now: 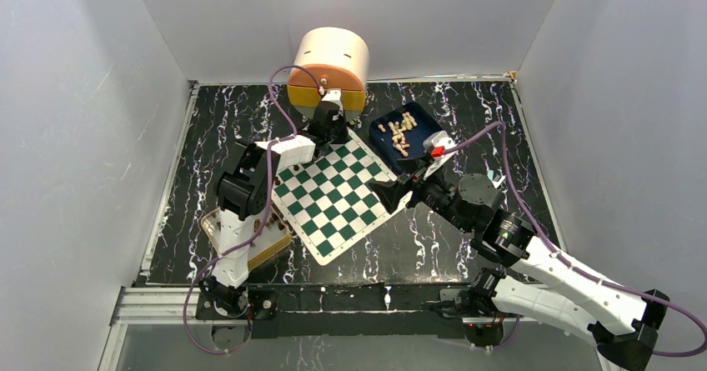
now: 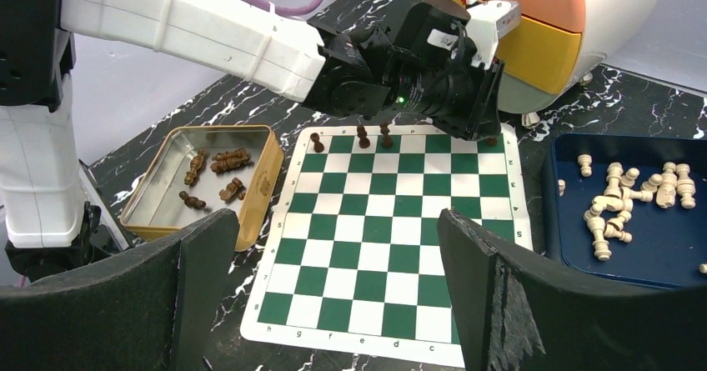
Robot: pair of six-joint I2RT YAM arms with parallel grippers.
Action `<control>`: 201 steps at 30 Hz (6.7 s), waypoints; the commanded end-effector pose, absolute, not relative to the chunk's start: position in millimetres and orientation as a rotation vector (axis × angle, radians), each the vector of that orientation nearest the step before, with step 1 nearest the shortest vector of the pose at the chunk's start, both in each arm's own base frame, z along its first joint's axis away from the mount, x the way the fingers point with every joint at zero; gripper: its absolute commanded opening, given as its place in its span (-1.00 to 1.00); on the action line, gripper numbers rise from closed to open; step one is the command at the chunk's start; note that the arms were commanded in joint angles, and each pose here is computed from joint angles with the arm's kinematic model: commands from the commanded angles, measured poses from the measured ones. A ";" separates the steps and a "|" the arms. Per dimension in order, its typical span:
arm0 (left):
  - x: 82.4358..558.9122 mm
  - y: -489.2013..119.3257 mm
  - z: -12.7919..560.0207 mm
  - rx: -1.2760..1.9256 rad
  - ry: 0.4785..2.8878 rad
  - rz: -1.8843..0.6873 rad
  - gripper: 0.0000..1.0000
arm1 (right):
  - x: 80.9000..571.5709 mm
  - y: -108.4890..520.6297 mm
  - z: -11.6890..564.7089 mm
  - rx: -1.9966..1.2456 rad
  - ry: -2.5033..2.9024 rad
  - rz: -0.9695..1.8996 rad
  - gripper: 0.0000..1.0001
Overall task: Set up the chess pieces on the board
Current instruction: Place the chess piece on the chessboard, then pick up the chess piece from the storage box, then place the chess piece on the chessboard.
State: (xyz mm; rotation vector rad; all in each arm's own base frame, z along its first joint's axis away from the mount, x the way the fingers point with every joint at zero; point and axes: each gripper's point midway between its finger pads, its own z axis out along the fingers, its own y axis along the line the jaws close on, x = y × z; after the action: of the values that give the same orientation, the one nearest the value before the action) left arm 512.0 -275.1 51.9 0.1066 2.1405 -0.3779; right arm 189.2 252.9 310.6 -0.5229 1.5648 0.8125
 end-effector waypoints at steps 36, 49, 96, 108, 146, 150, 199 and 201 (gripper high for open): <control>457.5 -188.0 179.9 -0.071 2.206 -0.025 0.01 | 191.4 251.1 337.2 -0.470 1.503 0.835 0.97; 318.3 -63.1 171.0 -0.485 2.405 0.106 -0.01 | 190.8 250.8 327.4 -0.449 1.532 0.850 0.97; 209.6 -13.2 24.2 -0.667 2.735 0.337 -0.68 | 190.3 255.8 325.4 -0.434 1.556 0.882 0.97; 225.0 -20.0 88.7 -0.515 2.670 0.218 -0.78 | 190.6 261.8 317.0 -0.456 1.574 0.887 0.97; 185.9 -236.7 167.0 0.284 2.645 -1.237 -0.81 | 170.0 369.0 221.8 -1.491 0.893 0.712 0.94; 181.8 -239.5 163.4 0.296 2.664 -1.251 -0.81 | 172.3 369.8 216.3 -1.495 0.876 0.691 0.94; 219.9 -240.7 215.8 0.263 2.502 -1.027 0.11 | 200.5 375.0 198.1 -1.252 1.227 0.775 -0.79; 228.7 -238.6 230.2 0.231 2.444 -0.998 0.07 | 205.3 372.4 203.1 -1.145 1.303 0.809 -0.80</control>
State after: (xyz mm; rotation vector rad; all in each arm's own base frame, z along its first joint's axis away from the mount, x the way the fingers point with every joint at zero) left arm 210.0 -245.7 189.0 0.2808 2.5984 -1.0867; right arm 191.6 369.1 167.7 -1.4182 1.2057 0.7337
